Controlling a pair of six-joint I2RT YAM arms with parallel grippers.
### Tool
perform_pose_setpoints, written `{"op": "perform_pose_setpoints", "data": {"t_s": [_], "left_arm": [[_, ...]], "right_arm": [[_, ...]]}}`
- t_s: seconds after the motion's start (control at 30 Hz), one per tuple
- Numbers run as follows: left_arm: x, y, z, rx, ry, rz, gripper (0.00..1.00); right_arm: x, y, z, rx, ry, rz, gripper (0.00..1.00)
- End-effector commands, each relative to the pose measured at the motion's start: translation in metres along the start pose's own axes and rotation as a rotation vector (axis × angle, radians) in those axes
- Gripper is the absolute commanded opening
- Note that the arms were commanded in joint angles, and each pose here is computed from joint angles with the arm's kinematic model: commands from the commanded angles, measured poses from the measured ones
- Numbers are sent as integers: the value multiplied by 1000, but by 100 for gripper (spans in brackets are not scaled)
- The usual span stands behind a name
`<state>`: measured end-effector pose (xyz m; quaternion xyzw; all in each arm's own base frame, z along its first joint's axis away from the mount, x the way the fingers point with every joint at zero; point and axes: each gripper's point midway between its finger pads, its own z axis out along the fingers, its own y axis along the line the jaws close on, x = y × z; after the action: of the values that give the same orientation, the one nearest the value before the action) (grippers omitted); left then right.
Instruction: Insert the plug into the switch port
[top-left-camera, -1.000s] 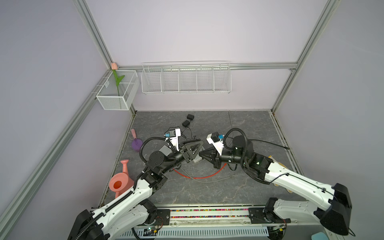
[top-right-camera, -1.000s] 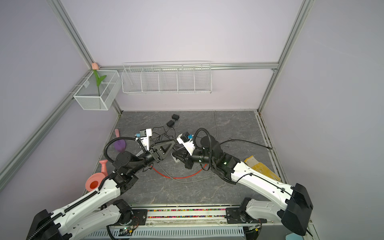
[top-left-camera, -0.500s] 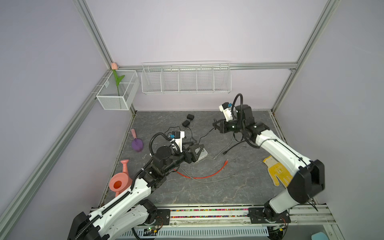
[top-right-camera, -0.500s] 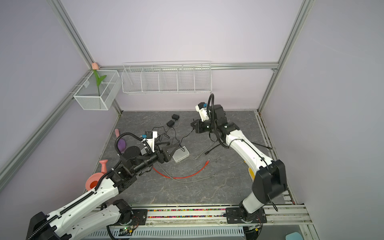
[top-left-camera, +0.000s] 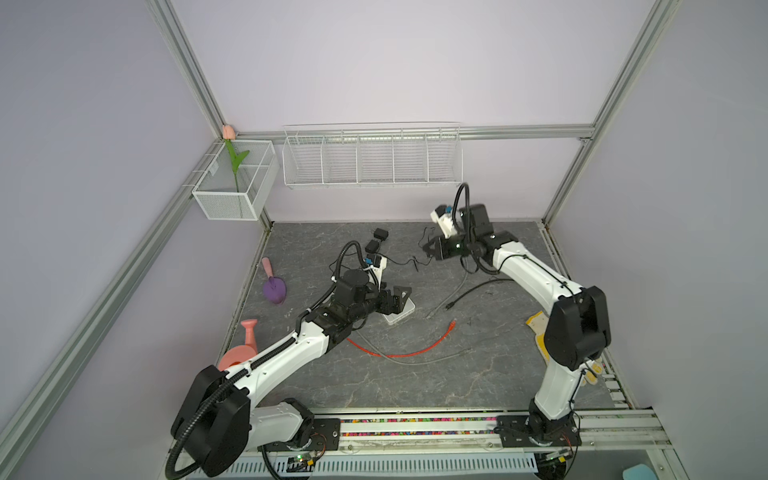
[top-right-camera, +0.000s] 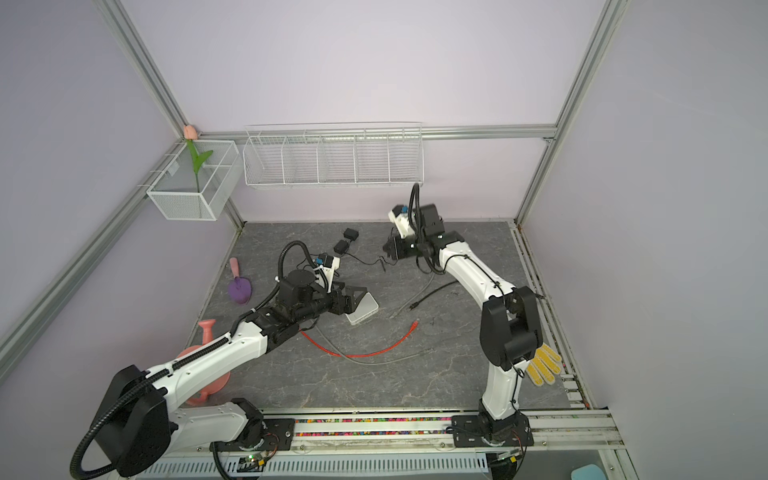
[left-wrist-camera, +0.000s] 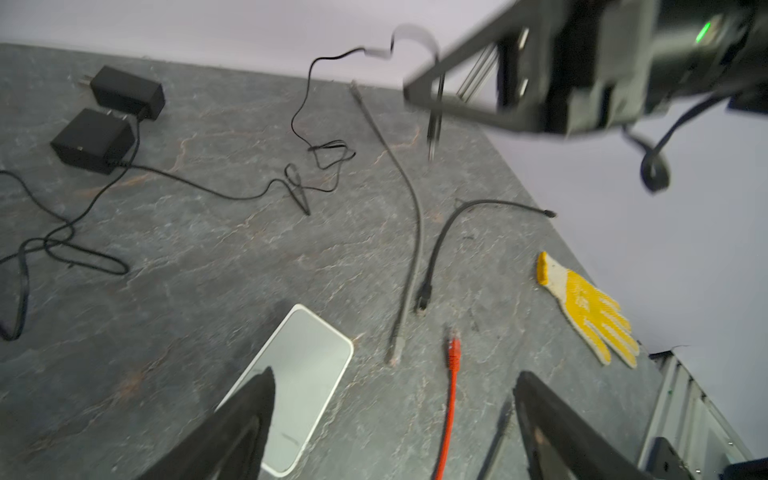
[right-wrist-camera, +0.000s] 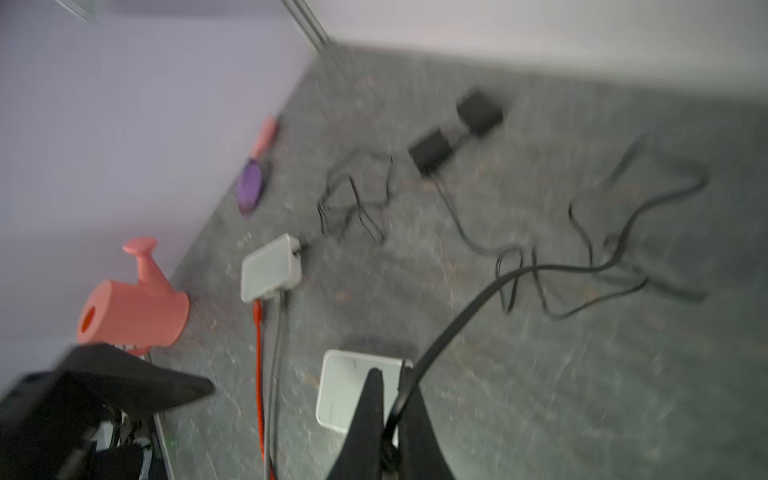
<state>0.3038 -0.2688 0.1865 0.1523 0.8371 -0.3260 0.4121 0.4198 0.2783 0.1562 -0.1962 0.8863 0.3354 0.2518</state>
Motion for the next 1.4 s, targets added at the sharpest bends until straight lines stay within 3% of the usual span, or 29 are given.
{"op": "perform_pose_setpoints", "data": {"t_s": [0.0, 0.23, 0.53, 0.57, 0.97, 1.07, 1.17, 1.23, 1.3, 1.37], "left_arm": [[20, 17, 18, -57, 103, 19, 91], [62, 48, 54, -161, 407, 73, 95], [84, 78, 79, -272, 574, 138, 96], [87, 78, 80, -274, 587, 148, 99], [135, 83, 90, -344, 772, 259, 99], [148, 89, 91, -361, 818, 251, 84], [157, 93, 91, -372, 838, 252, 53], [158, 92, 90, -362, 826, 251, 24], [153, 87, 87, -339, 794, 251, 10], [138, 73, 83, -285, 722, 252, 4]], "right_arm": [[15, 13, 3, -77, -21, -2, 7], [41, 36, -9, -115, -10, -64, 7], [43, 54, -29, -138, -48, -93, 7], [43, 56, -31, -141, -53, -96, 7], [40, 63, -48, -147, -114, -101, 7], [40, 63, -50, -138, -122, -100, 7], [39, 65, -54, -136, -131, -102, 7], [37, 64, -58, -126, -142, -99, 7], [35, 63, -62, -127, -156, -90, 7], [32, 65, -68, -141, -174, -77, 7]]}}
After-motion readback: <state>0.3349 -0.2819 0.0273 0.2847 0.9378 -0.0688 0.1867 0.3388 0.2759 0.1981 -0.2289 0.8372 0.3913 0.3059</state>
